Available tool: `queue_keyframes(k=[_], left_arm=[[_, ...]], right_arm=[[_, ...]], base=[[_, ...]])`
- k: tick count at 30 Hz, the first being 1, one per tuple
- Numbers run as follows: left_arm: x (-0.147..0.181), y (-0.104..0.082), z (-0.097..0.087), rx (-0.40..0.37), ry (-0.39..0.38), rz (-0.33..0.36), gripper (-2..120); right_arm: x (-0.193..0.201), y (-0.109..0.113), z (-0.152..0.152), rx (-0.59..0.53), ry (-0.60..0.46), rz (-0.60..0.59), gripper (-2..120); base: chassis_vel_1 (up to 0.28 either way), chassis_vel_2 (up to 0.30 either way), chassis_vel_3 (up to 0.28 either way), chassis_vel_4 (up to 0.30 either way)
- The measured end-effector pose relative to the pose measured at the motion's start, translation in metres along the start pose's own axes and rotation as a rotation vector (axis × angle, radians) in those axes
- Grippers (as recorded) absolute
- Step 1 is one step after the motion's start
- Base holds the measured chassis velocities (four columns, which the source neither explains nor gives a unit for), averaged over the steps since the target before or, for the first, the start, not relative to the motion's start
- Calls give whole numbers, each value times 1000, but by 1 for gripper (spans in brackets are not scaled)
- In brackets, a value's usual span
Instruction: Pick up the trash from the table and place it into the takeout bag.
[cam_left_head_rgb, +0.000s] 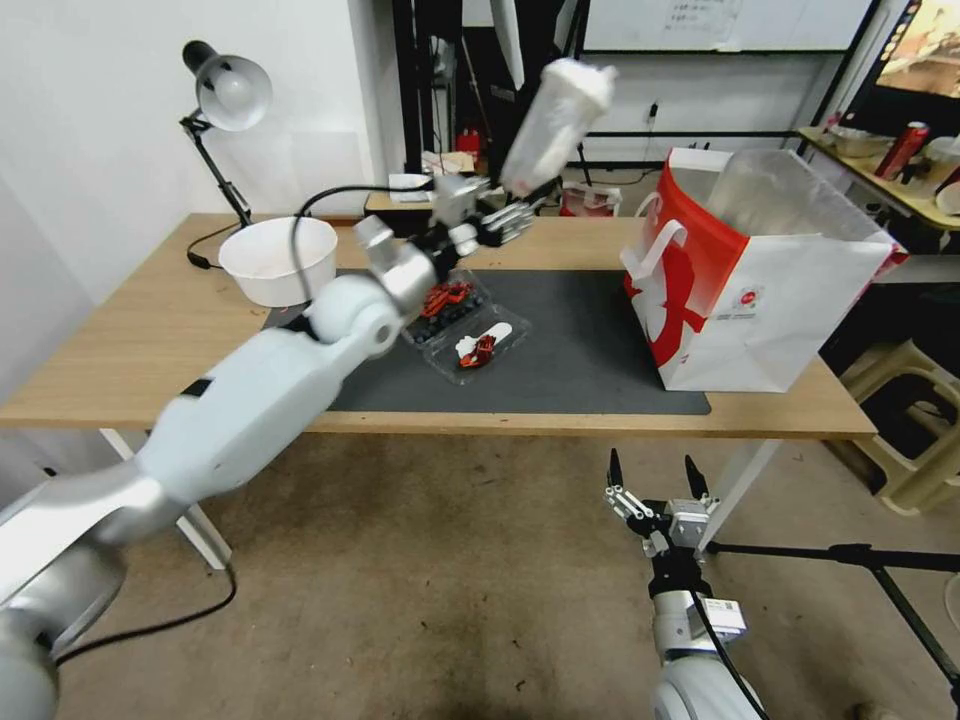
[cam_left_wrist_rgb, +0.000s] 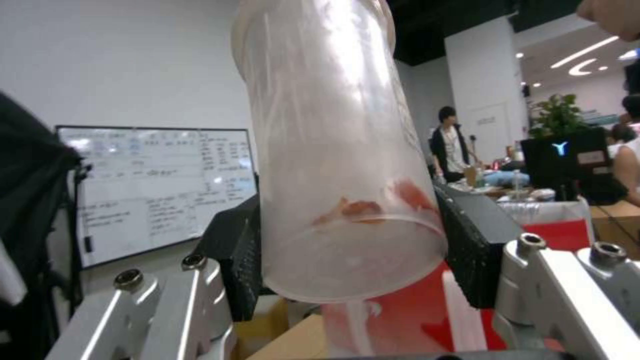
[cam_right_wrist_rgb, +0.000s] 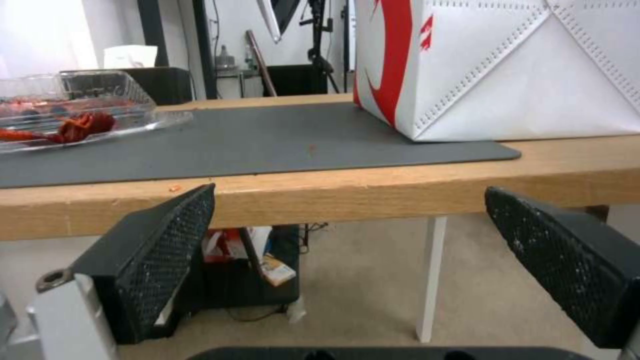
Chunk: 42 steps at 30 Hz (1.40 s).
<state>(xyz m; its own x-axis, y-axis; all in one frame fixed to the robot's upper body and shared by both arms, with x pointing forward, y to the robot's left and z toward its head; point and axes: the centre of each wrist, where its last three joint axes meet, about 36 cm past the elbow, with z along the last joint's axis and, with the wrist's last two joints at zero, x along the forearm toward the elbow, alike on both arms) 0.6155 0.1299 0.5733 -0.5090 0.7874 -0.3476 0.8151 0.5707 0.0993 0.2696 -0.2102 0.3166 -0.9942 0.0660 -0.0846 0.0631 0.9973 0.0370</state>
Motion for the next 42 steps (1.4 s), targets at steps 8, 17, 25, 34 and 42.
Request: queue_keyframes(k=[8, 17, 25, 34, 42], left_arm=[[-57, -10, -8, -11, -1, 59, 54], [-98, -14, -22, -47, 0, 96, 54], [-134, -22, -23, -67, 14, 133, 54], [-185, -51, -12, -72, 16, 198, 54], [-206, -61, 2, -76, 38, 214, 54]], right_arm=[[-1, 2, 2, -6, -2, 5, 100], [-3, 3, 3, -8, -4, 5, 100], [-3, 3, 3, -7, -3, 6, 100], [-3, 2, 2, -8, -6, 12, 100], [-3, 2, 3, -8, -5, 13, 100]], base=[[0, 0, 0, 0], [0, 0, 0, 0], [0, 0, 0, 0], [0, 0, 0, 0], [0, 0, 0, 0]])
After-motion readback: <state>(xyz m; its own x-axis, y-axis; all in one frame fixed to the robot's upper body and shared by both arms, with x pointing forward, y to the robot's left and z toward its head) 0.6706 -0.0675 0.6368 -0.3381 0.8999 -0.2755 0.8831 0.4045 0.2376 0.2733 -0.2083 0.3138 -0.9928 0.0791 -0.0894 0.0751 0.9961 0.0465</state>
